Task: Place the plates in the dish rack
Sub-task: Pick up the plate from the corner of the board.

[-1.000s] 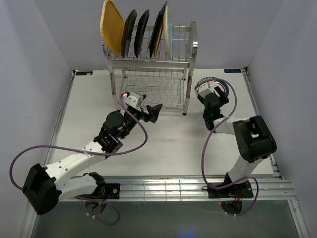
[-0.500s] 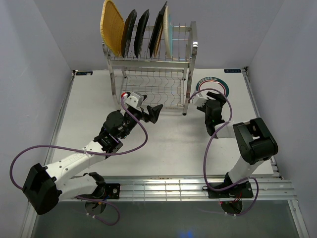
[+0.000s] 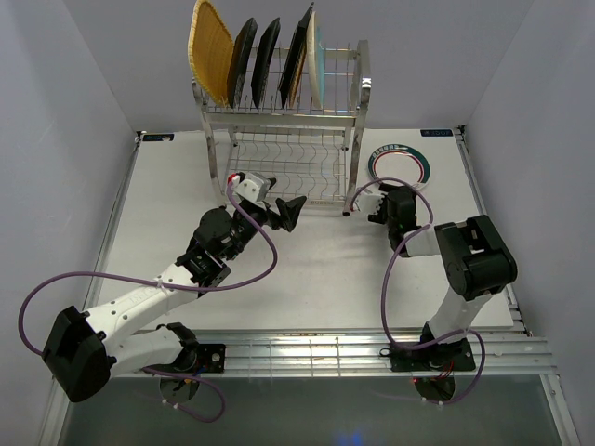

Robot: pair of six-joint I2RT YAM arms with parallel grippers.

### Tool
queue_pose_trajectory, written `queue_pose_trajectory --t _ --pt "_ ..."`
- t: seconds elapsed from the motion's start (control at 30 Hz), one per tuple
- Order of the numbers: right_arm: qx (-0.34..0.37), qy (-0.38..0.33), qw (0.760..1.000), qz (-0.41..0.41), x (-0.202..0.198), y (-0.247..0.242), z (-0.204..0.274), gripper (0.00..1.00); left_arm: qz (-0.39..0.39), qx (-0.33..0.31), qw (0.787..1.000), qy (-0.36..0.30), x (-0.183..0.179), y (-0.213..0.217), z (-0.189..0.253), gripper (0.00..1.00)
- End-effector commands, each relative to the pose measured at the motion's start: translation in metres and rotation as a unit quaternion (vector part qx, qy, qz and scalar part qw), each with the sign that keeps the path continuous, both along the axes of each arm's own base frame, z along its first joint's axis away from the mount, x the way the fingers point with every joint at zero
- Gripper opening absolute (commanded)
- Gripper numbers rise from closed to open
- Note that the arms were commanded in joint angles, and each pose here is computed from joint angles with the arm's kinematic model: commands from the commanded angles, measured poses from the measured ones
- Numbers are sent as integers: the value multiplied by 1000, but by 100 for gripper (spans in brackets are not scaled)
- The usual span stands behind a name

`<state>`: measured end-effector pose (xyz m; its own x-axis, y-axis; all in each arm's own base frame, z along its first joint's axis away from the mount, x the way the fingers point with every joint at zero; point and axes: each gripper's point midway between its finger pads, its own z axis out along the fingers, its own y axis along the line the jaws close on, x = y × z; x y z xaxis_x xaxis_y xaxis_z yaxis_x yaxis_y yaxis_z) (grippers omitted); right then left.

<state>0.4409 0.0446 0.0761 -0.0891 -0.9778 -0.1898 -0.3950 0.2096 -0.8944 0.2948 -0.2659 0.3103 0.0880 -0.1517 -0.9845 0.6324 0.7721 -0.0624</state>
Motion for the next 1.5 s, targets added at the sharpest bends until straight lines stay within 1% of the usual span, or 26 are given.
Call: queue_pose_trajectory --t 0.0,0.1,0.2,0.3,0.4,0.77,0.87,1.0,1.2,1.23,1.27,1.37,1.4,1.43,1.47 --pt "-12 -16 1000 24 18 2 6 74 -8 -6 1000 -12 -7 2 7 94" --pt "-34 -21 999 27 21 -2 -3 73 -9 -6 1000 -12 -8 2 7 94" --pt "-32 -38 999 22 26 -12 -5 72 -8 -6 1000 -12 -8 3 7 94" --pt "-35 -28 999 19 30 -19 -18 71 -10 -6 1000 -11 -8 2 7 94" --pt "-40 -44 998 22 36 -21 -19 71 -12 -6 1000 -9 -8 1 5 94" --pt "-10 -49 998 46 58 -20 -24 64 -26 -6 1000 -4 -11 -3 3 94" --pt "-10 -51 997 49 66 -19 -23 62 -26 -9 1000 -4 -12 -2 5 94" --pt "-14 -40 998 50 75 -19 -33 60 -27 -8 1000 -5 -13 -2 5 94" --pt "-13 -49 998 48 83 -21 -40 51 -29 -6 1000 -2 -13 -3 3 94" --pt "-15 -51 997 50 85 -21 -41 46 -28 -7 1000 -2 -12 -3 3 94" --pt "-16 -51 997 50 85 -22 -42 44 -27 -7 1000 -2 -12 -3 3 94" --pt "-11 -59 997 46 90 -25 -41 41 -27 -5 1000 -1 -11 -4 1 94" --pt "-10 -60 997 45 92 -27 -42 37 -27 -5 1000 -1 -11 -4 1 94" --pt "-10 -63 997 45 94 -27 -41 30 -27 -4 1000 0 -11 -4 0 94" --pt "-10 -69 997 43 95 -28 -39 26 -28 -4 1000 0 -11 -5 0 94"
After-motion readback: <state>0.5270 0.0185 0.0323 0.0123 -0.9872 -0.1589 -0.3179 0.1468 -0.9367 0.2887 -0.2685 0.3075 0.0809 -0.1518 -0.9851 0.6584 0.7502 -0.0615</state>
